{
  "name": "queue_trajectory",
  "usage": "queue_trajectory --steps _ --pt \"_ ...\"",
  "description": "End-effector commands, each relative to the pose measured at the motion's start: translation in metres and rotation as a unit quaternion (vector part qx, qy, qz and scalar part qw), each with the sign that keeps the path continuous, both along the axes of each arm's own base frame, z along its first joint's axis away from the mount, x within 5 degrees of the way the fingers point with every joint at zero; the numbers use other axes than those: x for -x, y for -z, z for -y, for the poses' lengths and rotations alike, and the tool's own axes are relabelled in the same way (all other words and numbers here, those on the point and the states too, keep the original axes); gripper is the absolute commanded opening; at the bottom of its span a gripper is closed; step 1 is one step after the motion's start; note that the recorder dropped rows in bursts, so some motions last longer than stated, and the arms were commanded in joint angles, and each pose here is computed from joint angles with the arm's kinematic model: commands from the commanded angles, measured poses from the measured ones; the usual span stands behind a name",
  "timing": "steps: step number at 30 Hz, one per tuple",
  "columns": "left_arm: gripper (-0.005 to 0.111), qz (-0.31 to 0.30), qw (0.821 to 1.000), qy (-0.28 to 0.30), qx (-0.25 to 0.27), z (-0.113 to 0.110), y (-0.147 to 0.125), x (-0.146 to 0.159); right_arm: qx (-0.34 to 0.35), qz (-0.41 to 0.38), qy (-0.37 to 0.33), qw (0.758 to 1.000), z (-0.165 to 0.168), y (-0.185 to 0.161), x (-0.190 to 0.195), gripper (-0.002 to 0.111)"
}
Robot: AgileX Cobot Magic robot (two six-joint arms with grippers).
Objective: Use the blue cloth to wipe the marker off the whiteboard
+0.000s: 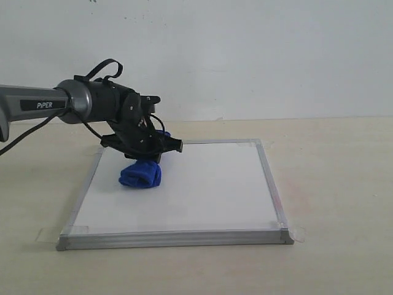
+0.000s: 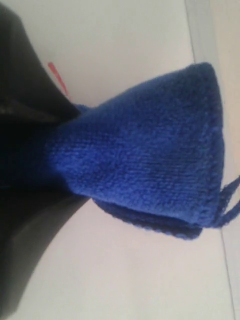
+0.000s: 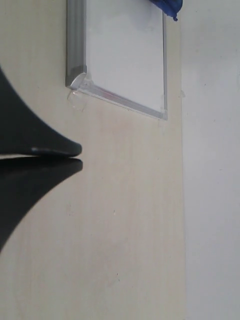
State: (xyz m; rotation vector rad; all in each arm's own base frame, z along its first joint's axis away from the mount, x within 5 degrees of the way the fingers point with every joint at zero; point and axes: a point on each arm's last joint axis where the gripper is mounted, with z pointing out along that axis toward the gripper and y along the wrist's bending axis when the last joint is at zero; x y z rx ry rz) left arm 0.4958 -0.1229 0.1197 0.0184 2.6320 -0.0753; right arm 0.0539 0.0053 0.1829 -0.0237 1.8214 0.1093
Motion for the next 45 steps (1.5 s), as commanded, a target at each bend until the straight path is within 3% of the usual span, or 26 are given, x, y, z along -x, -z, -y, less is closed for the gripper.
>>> queue_trajectory --steps 1,8,19,24,30,34,40,45 --pt "0.004 0.042 0.999 -0.006 0.033 0.004 -0.004 -0.006 0.002 0.008 0.000 1.000 0.000 -0.001 0.000 0.000" --pt "0.004 0.060 0.993 -0.092 0.032 -0.023 -0.006 -0.014 0.002 0.008 0.000 1.000 0.000 -0.001 0.000 0.000" --pt "0.004 0.051 0.989 -0.134 -0.018 -0.064 -0.005 -0.017 0.002 0.008 0.000 1.000 0.000 -0.001 0.000 0.000" --pt "0.004 0.037 0.988 -0.142 0.037 -0.052 -0.003 -0.015 0.002 0.008 0.000 1.000 0.000 -0.001 0.000 0.000" --pt "0.004 0.026 0.998 0.003 0.065 -0.005 -0.003 -0.007 0.002 0.008 0.000 1.000 0.000 -0.001 0.000 0.000" --pt "0.004 0.058 0.996 -0.003 0.072 -0.002 -0.007 -0.011 0.002 0.008 0.000 1.000 0.000 -0.001 0.000 0.000" --pt "0.004 0.096 0.978 -0.124 0.134 -0.038 -0.012 -0.025 0.002 0.008 0.000 1.000 0.000 -0.001 0.000 0.000" --pt "0.004 0.085 0.982 -0.133 0.101 -0.064 -0.010 -0.026 0.002 0.008 0.000 1.000 0.000 -0.001 0.000 0.000"
